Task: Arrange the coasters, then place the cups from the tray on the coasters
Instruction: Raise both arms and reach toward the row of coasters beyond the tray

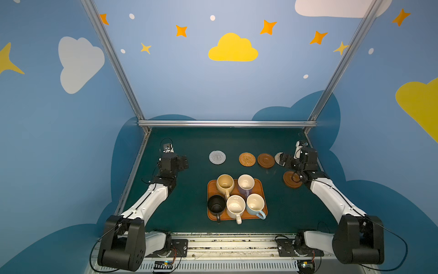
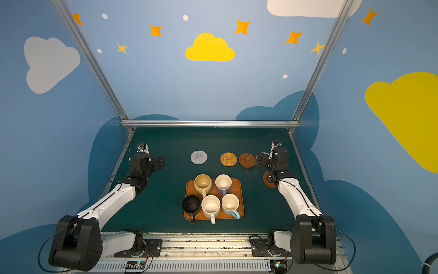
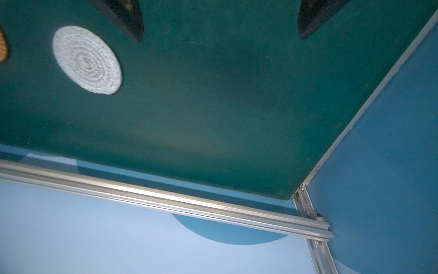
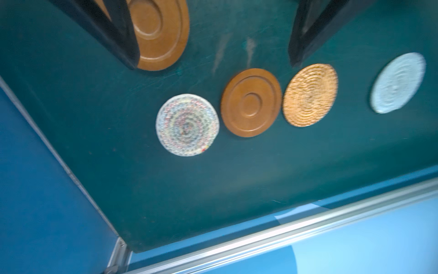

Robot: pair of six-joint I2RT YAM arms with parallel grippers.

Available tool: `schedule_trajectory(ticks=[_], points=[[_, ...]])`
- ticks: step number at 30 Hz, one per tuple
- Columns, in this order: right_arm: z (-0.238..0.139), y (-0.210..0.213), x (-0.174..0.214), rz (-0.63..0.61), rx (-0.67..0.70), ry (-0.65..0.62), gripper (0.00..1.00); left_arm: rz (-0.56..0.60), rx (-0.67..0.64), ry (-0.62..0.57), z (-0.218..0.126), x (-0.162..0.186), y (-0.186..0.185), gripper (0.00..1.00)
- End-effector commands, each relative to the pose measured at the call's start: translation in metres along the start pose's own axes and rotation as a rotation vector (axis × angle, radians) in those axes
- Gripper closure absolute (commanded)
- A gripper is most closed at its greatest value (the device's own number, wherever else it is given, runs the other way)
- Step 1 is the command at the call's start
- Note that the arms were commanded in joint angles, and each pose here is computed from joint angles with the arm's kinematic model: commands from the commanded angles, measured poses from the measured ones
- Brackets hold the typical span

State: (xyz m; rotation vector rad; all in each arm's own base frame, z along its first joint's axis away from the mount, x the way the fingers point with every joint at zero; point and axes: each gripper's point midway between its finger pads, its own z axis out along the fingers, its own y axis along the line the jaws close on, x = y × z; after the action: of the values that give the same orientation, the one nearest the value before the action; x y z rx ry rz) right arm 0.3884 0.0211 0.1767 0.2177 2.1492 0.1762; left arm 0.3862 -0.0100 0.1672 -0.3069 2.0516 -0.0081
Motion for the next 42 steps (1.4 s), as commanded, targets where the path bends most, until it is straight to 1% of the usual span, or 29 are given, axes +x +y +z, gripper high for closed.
schedule_trajectory(ticks=[1, 5, 8, 11, 13, 16, 18, 25, 30, 34, 39, 42], points=[[-0.01, 0.017, 0.0, 0.048, -0.091, 0.036, 0.02, -0.104, 0.113, 0.066, -0.008, -0.002, -0.022, 0.0], [-0.015, 0.031, -0.004, 0.011, -0.153, 0.028, 0.03, -0.191, 0.208, 0.141, -0.01, -0.003, -0.043, 0.0], [-0.017, 0.045, -0.002, -0.005, -0.204, 0.062, 0.03, -0.224, 0.197, 0.244, -0.004, 0.005, -0.049, 0.0], [-0.018, 0.06, -0.002, -0.019, -0.235, 0.087, 0.03, -0.255, 0.223, 0.337, 0.0, 0.01, -0.061, 0.0], [-0.017, 0.071, -0.002, -0.038, -0.248, 0.114, 0.03, -0.272, 0.261, 0.37, 0.003, 0.012, -0.072, 0.0], [-0.015, 0.09, 0.0, -0.093, -0.258, 0.152, 0.03, -0.267, 0.292, 0.414, 0.007, 0.015, -0.085, 0.0], [-0.012, 0.099, 0.0, -0.106, -0.266, 0.162, 0.03, -0.236, 0.306, 0.44, 0.01, 0.018, -0.095, 0.0], [0.005, 0.133, 0.006, -0.101, -0.337, 0.249, 0.05, -0.101, 0.311, 0.566, 0.029, 0.034, -0.127, 0.08], [0.013, 0.156, 0.017, -0.135, -0.359, 0.296, 0.05, -0.039, 0.284, 0.602, 0.049, 0.042, -0.139, 0.13], [0.016, 0.176, 0.025, -0.157, -0.385, 0.329, 0.05, 0.019, 0.256, 0.619, 0.067, 0.048, -0.147, 0.2], [0.019, 0.19, 0.031, -0.156, -0.419, 0.341, 0.06, 0.117, 0.24, 0.63, 0.087, 0.059, -0.16, 0.23], [0.02, 0.196, 0.035, -0.143, -0.44, 0.357, 0.06, 0.14, 0.241, 0.642, 0.101, 0.068, -0.164, 0.27]])
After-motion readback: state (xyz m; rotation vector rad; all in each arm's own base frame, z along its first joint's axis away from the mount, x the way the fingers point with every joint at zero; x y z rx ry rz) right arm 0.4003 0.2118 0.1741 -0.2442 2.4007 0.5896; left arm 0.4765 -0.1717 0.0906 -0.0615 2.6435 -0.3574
